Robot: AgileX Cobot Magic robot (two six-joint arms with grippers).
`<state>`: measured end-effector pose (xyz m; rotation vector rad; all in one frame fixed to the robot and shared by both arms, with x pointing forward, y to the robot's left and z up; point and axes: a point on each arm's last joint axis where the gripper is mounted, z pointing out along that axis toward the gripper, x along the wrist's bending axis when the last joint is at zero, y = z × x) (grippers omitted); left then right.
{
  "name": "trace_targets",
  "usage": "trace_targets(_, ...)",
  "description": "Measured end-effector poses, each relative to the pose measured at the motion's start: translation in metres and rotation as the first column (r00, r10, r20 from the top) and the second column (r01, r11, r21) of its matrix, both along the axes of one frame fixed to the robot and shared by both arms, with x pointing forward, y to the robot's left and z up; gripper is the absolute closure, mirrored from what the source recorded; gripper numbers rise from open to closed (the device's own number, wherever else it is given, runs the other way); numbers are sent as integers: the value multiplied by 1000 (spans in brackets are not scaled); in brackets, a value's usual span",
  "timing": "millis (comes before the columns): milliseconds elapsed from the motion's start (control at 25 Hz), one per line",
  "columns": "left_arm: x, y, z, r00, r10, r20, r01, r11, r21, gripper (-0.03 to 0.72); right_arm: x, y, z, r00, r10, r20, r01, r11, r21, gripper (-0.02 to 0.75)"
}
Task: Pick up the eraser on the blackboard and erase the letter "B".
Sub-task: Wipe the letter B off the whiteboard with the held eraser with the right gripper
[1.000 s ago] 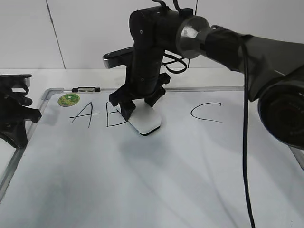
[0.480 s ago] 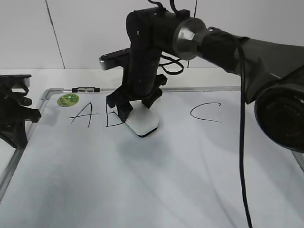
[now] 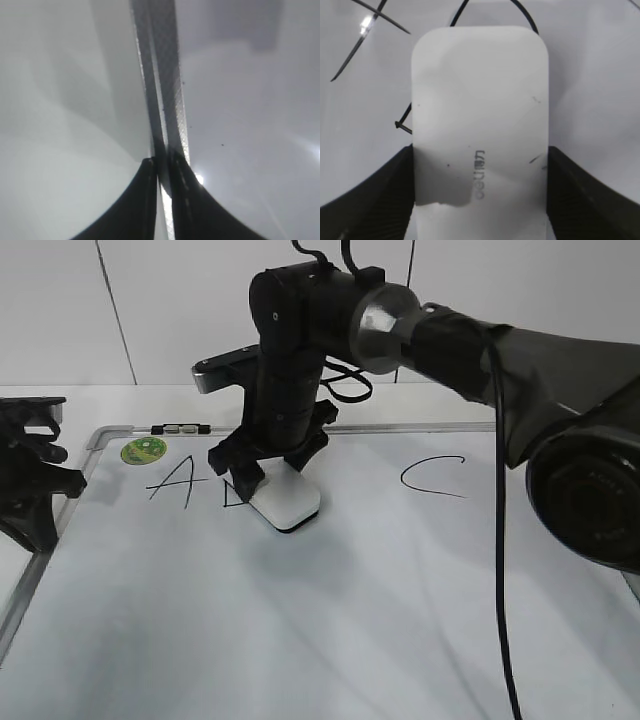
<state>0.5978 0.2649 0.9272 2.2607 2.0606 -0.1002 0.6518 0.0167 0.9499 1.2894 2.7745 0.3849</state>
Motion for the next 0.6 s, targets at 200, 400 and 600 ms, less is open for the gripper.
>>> trace_targets(200, 0, 0, 0, 1000, -2, 0, 2, 1000, 0, 650, 0, 1, -3, 1000, -3, -11, 3, 1000, 8, 136)
trace_targets(400, 0, 0, 0, 1000, -2, 0, 2, 1000, 0, 650, -5, 8, -10, 999, -2, -34, 2, 1000, 14, 132)
trace_targets(600, 0, 0, 0, 1000, -4, -1, 4, 1000, 0, 650, -5, 8, -10, 999, -12, -35, 12, 1000, 14, 133)
